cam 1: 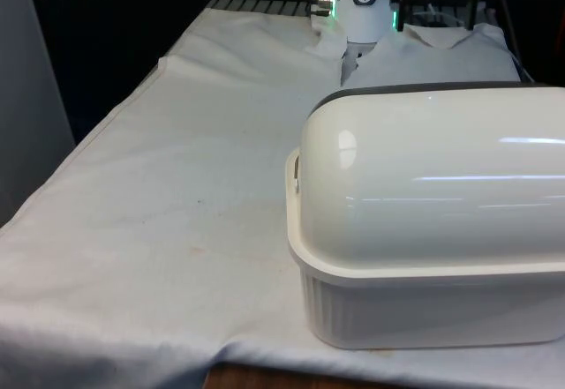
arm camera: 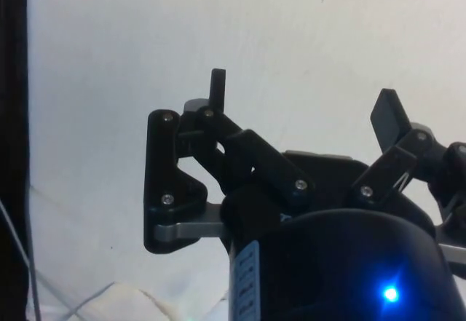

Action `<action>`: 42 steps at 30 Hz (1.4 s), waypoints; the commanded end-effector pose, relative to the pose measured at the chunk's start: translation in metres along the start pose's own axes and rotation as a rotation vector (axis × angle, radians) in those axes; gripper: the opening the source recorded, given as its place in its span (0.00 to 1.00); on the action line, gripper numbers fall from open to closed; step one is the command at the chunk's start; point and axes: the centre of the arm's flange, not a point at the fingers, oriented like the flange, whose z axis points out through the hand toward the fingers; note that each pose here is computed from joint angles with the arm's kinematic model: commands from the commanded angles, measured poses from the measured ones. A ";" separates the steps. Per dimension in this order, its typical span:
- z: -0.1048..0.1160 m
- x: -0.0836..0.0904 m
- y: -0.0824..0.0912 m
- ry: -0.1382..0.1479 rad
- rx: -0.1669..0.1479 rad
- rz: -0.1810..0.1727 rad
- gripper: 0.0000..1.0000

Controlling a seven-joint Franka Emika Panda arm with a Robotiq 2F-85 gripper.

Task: Open the lid, then close it.

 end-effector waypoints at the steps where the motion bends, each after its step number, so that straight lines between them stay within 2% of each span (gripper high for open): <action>1: 0.002 0.000 -0.001 0.014 -0.011 0.001 1.00; 5: 0.013 0.000 -0.003 0.028 -0.017 -0.007 1.00; 6: 0.010 -0.001 -0.002 0.014 -0.006 -0.010 1.00; 7: 0.015 0.000 -0.003 0.031 -0.019 -0.007 1.00; 14: 0.031 0.000 -0.004 0.063 -0.023 -0.014 1.00; 15: 0.031 -0.001 -0.004 0.048 -0.012 -0.016 1.00; 16: 0.033 -0.001 -0.003 0.067 -0.023 -0.015 1.00; 21: 0.043 -0.001 0.001 0.094 -0.029 -0.019 1.00; 22: 0.044 -0.001 0.001 0.098 -0.029 -0.019 1.00; 23: 0.044 -0.001 0.000 0.085 -0.020 -0.020 1.00; 24: 0.047 0.000 0.002 0.102 -0.030 -0.019 1.00; 30: 0.060 0.004 0.010 0.132 -0.039 -0.022 1.00; 31: 0.060 0.003 0.008 0.121 -0.032 -0.022 1.00; 32: 0.062 0.005 0.011 0.137 -0.040 -0.021 1.00; 34: 0.067 0.007 0.015 0.149 -0.041 -0.020 1.00; 38: 0.074 0.010 0.023 0.165 -0.043 -0.019 1.00; 39: 0.074 0.009 0.021 0.157 -0.040 -0.018 1.00; 40: 0.075 0.012 0.025 0.170 -0.043 -0.018 1.00; 42: 0.078 0.015 0.028 0.177 -0.046 -0.019 1.00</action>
